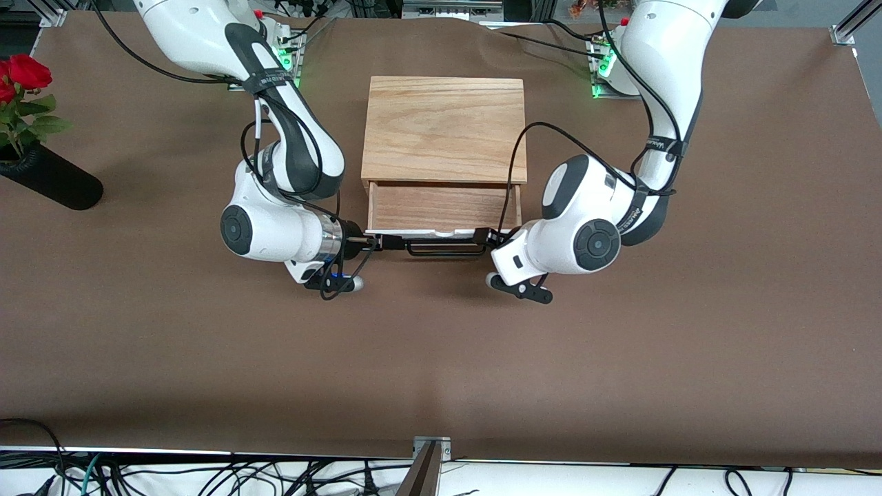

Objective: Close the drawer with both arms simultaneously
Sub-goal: 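Push the white drawer front into the cabinet with both grippers together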

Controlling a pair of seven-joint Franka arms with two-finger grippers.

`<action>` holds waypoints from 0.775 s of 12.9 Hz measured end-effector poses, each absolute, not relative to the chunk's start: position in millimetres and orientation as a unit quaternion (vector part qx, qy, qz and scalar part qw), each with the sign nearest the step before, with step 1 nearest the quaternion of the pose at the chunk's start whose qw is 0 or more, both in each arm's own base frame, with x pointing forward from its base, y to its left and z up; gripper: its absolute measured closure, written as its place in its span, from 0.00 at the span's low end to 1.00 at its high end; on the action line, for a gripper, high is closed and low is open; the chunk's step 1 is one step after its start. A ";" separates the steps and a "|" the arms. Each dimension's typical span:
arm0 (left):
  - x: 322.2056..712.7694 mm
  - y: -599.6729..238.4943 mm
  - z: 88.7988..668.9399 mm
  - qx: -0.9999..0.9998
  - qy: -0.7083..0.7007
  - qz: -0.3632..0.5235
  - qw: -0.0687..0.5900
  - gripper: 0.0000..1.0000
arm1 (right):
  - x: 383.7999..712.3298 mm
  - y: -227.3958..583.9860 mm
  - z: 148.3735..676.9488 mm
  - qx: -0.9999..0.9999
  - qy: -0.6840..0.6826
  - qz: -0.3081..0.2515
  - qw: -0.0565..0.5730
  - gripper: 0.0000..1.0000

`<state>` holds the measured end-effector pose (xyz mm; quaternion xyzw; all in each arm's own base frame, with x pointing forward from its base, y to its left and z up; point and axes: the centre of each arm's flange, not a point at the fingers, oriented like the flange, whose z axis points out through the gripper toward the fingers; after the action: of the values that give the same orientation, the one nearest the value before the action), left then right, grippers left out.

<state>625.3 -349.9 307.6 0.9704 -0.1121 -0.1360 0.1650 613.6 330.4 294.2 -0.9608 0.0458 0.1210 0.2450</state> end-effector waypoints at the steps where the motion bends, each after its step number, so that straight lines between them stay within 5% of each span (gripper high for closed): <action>1: 625.3 -348.5 307.4 0.970 -0.111 -0.139 0.165 0.00 | 613.1 331.5 293.2 -0.961 0.045 0.121 0.245 0.00; 10: 619.8 -350.9 301.6 0.967 -0.109 -0.166 0.158 0.00 | 601.8 339.0 281.2 -0.962 0.031 0.133 0.235 0.00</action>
<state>619.8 -350.9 301.6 0.9673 -0.1088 -0.1660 0.1582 601.8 339.0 281.2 -0.9625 0.0312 0.1331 0.2345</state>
